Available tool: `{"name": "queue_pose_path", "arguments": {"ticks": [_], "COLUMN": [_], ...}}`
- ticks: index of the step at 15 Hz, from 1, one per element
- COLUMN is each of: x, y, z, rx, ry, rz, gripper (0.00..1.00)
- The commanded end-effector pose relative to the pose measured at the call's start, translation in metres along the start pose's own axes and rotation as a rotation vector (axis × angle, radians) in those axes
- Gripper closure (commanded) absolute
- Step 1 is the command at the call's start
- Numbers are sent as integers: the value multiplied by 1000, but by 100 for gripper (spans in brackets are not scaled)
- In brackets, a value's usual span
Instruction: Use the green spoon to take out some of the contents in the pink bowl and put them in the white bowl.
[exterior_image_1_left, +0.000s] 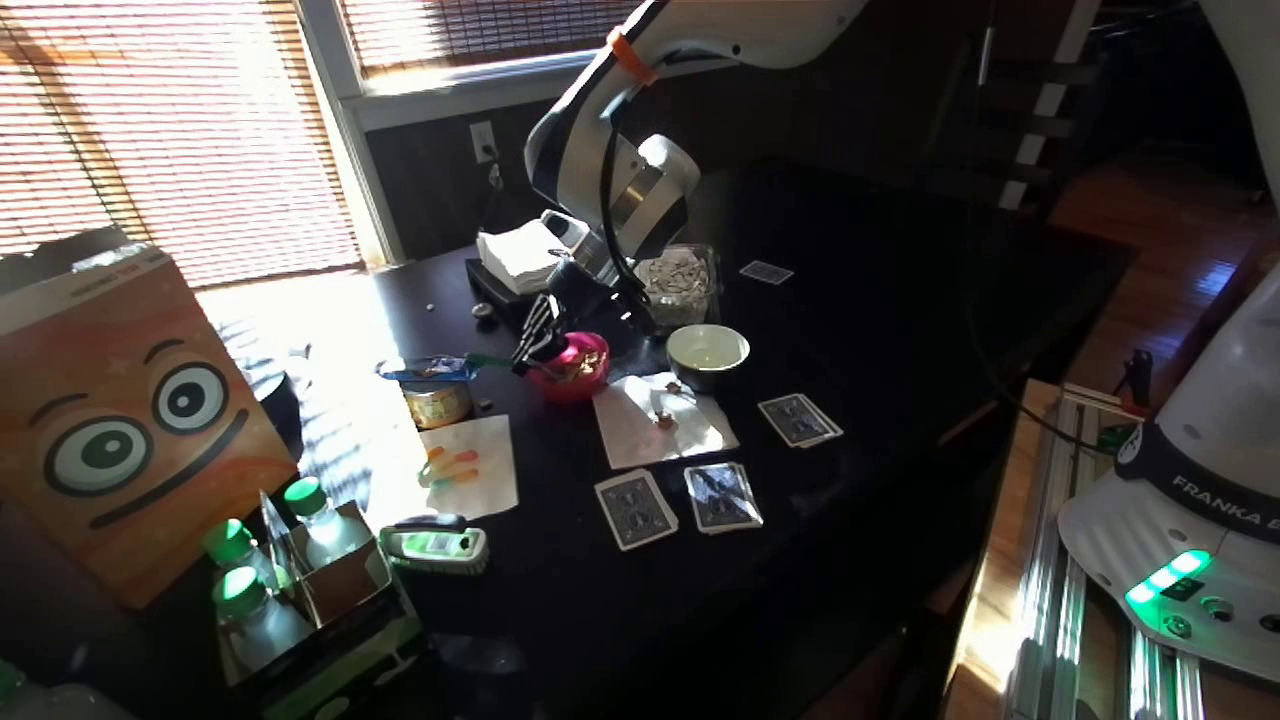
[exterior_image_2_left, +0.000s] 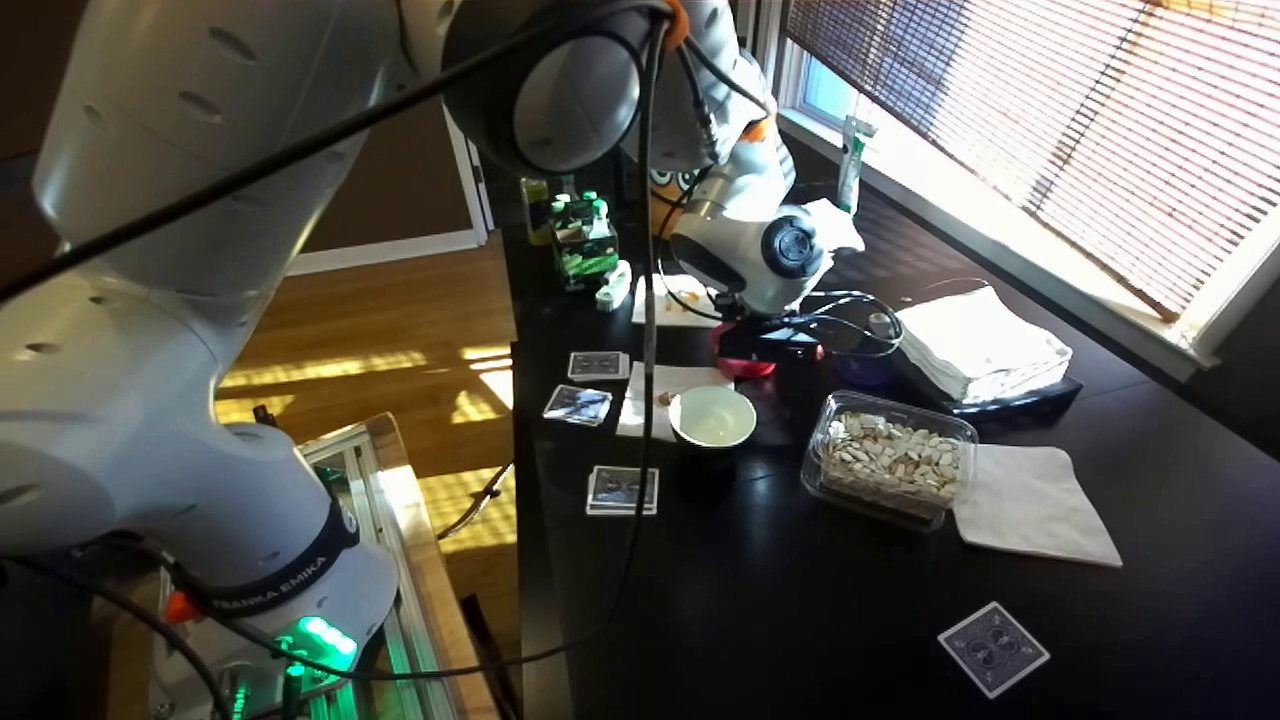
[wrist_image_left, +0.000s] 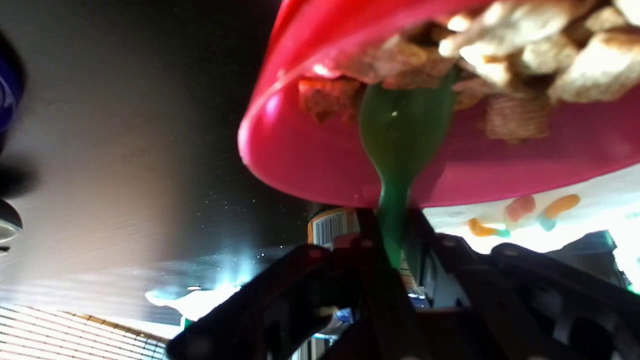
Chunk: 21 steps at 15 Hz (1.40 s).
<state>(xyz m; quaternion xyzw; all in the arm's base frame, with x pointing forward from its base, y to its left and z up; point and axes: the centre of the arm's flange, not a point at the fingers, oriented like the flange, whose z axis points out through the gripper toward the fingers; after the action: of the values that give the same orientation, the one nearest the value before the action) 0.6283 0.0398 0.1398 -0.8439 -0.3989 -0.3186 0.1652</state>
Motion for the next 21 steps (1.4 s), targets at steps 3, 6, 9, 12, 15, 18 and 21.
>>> {"name": "queue_pose_path", "arguments": {"ticks": [3, 6, 9, 12, 15, 18, 21], "x": [4, 5, 6, 7, 8, 9, 10], "y": [2, 5, 5, 5, 5, 4, 5], "z": [-6, -9, -13, -13, -14, -15, -17], "rx": [-21, -37, -39, -43, -49, -49, -53], "ry": [-59, -75, -83, -100, -130, -143, -151], "rz": [9, 23, 24, 34, 42, 45, 65], "gripper": [96, 96, 96, 96, 96, 96, 96]}}
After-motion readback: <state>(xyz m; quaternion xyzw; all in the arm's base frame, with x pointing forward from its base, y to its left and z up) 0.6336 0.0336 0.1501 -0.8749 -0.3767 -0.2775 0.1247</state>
